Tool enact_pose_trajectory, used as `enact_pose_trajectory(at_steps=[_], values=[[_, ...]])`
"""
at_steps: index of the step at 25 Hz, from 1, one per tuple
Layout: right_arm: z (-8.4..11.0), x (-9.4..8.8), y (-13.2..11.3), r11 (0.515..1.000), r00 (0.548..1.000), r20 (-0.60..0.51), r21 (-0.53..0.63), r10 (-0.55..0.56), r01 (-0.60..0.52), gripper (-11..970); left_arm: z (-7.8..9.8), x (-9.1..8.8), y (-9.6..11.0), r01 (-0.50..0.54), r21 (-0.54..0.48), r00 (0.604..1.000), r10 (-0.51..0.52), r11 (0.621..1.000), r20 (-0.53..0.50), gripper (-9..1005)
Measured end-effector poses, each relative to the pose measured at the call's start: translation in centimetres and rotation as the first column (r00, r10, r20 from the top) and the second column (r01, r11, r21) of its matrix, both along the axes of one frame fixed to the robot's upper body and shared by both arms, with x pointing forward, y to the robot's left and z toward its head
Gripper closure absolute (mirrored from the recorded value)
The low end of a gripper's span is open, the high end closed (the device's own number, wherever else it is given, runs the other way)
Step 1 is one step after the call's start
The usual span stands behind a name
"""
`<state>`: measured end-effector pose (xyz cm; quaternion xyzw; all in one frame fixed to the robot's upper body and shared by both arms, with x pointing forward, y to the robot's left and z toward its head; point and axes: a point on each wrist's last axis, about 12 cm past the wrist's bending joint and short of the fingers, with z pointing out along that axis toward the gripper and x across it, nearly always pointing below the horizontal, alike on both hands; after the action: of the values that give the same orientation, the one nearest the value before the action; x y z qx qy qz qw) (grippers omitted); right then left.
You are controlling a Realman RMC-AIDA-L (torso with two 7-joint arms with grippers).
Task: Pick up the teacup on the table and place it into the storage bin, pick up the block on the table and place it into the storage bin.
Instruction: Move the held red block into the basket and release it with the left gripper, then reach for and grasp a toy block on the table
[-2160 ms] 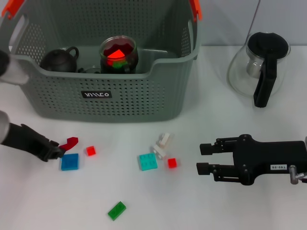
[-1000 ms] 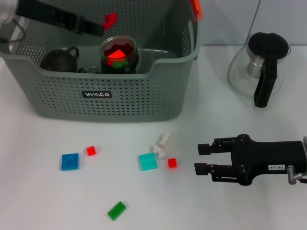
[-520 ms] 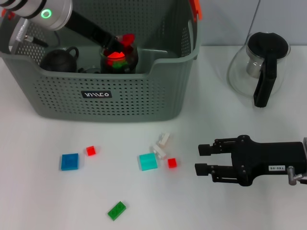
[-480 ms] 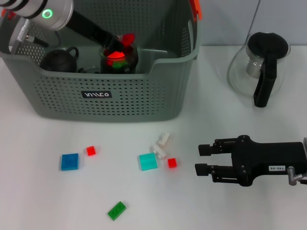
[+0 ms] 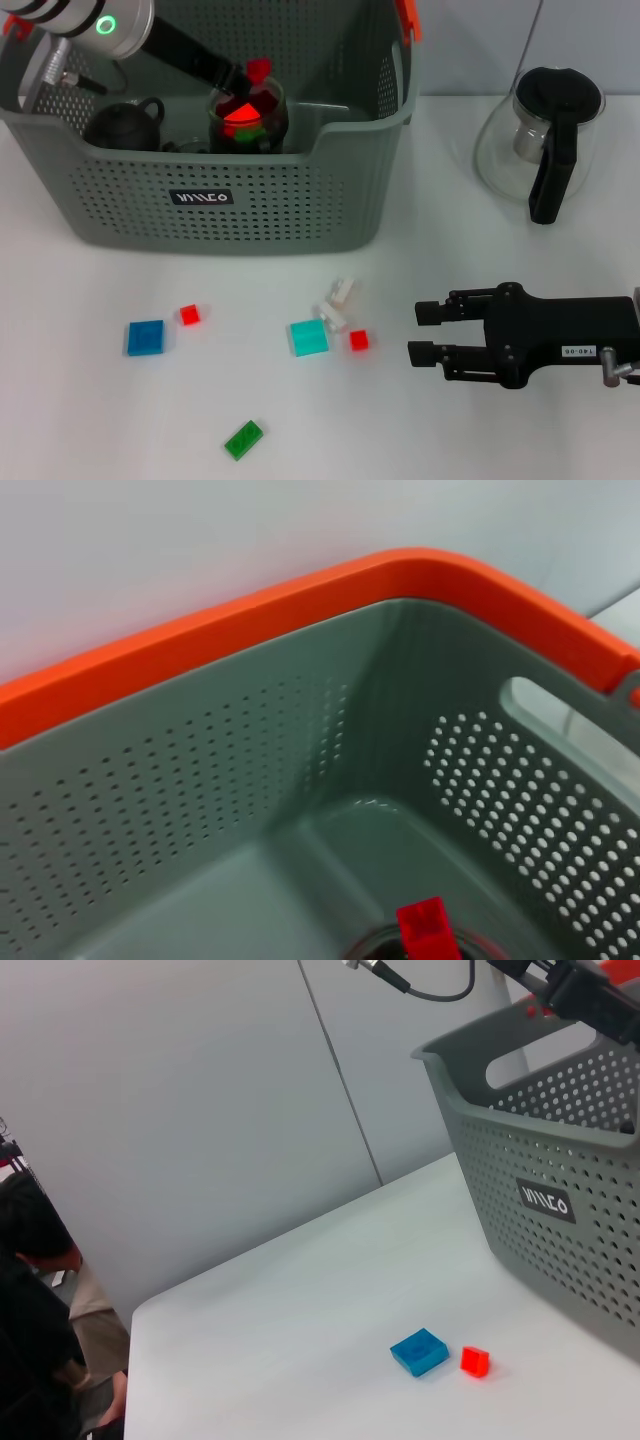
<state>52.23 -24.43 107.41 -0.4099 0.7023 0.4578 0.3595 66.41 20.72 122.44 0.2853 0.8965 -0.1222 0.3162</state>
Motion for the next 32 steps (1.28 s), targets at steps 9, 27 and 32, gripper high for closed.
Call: enact_pose_trajectory(at_steps=[9, 27, 32], values=[[0.0, 0.0, -0.1, 1.000, 1.000, -0.002, 0.000, -0.002, 0.002, 381, 0.0, -0.1, -0.1, 0.003, -0.013, 1.000, -0.003, 1.000, -0.006, 685], [0.0, -0.1, -0.1, 1.000, 1.000, -0.003, 0.000, 0.001, -0.001, 381, -0.1, -11.2, 9.5, 0.467, -0.562, 0.882, -0.316, 0.683, 0.348, 503], [0.0, 0.0, -0.2, 1.000, 1.000, -0.010, -0.001, -0.004, 0.004, 381, -2.6, -13.5, 11.4, 0.436, -0.450, 0.898, -0.405, 0.779, 0.170, 509]])
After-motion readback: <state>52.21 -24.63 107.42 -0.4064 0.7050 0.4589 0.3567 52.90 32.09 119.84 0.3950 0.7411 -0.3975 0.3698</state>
